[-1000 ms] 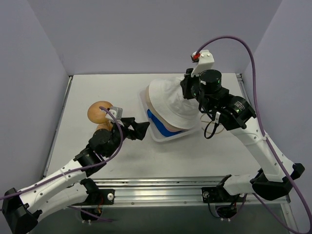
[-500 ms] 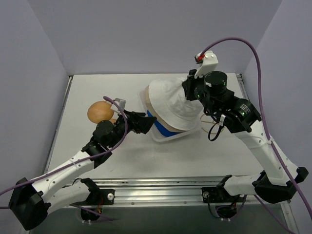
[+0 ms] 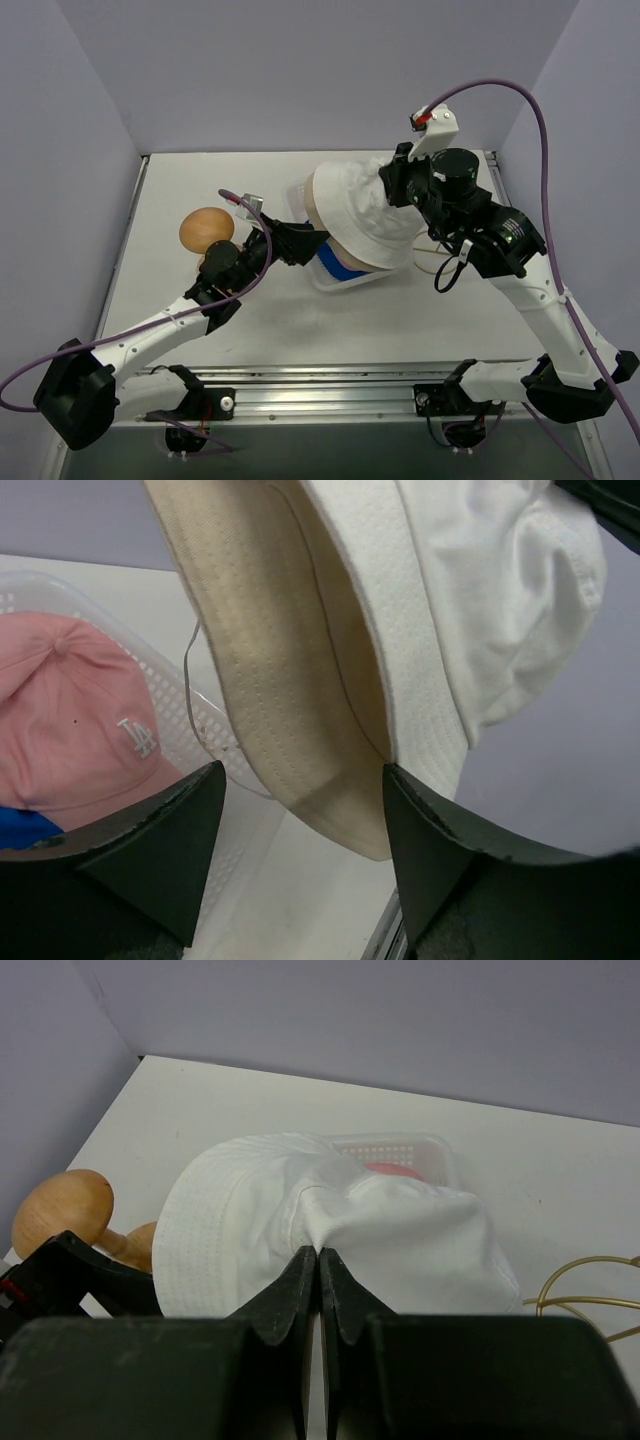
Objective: Stack the hats
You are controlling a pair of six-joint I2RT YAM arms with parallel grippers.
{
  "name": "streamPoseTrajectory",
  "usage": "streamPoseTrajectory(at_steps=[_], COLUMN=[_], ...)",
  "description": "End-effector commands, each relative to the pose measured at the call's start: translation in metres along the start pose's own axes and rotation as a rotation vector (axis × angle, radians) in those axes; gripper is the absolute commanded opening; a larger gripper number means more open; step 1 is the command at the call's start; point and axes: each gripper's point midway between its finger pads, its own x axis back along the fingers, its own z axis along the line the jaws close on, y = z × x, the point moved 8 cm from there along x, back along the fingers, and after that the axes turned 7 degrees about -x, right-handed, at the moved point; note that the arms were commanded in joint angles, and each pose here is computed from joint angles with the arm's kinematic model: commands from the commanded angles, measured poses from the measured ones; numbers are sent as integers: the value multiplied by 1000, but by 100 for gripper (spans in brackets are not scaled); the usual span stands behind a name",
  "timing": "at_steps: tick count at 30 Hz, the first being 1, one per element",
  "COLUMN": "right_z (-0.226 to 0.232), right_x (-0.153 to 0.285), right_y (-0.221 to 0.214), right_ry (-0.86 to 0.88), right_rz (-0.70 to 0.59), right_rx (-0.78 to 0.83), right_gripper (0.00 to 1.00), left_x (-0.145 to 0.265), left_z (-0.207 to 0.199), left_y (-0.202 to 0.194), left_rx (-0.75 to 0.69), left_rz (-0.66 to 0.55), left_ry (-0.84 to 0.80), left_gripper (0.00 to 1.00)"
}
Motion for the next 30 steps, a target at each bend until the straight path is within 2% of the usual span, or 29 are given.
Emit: streamPoseTrajectory(at_steps=[1, 7, 12, 17, 25, 30], right_z=[2, 4, 3, 2, -2, -6], right_x=[7, 4, 4, 6, 8, 2], right_y=[13, 9, 9, 13, 16, 12], right_ry=[39, 52, 51, 45, 17, -17], right_rz=[-73, -70, -72, -83, -97, -93], right_rx=[-22, -36, -40, -39, -36, -24], right_gripper=[0, 0, 0, 0, 0, 0], left_x=[-7, -14, -12, -7, -9, -21], left_z=[-20, -15, -4, 10, 42, 58], left_y=[25, 19, 13, 8, -1, -10], left_rx=[-1, 2, -1, 4, 19, 4], left_rz=[-103, -73, -61, -66, -31, 56], left_ry=[-129, -111, -74, -22, 149, 256], left_gripper=[71, 40, 3, 2, 2, 2])
